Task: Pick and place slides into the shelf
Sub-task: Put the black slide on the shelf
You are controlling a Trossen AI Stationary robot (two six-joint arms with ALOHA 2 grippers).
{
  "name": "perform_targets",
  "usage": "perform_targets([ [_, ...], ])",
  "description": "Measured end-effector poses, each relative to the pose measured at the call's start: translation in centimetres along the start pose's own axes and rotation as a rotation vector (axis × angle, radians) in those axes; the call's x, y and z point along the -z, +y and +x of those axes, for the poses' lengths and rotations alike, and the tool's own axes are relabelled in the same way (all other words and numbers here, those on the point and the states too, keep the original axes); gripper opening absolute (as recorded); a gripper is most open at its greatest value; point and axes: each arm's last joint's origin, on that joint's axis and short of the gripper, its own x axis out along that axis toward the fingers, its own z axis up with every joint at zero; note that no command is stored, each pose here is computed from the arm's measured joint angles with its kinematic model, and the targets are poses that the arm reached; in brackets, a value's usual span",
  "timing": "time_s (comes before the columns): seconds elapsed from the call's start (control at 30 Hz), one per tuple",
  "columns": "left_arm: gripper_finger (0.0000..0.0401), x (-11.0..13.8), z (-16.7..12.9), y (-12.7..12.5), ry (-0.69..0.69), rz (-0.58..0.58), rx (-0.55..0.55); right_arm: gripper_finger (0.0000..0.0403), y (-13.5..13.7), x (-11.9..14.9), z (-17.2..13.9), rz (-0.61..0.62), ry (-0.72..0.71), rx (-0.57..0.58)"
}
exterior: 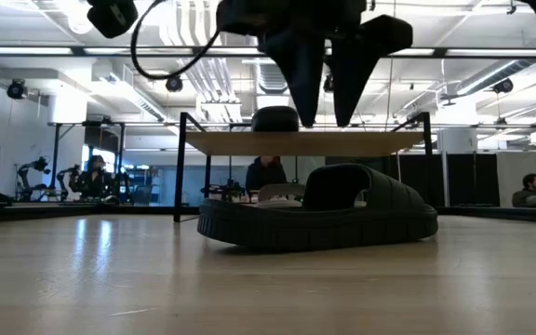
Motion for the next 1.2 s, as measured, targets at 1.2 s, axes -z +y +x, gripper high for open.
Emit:
perform_targets([
  [1.2,0.0002,-0.4,1.4,0.1,0.005,0.004,-0.003,0.0187,1.3,1.1,4.9,-0.029,-0.019,0.158],
])
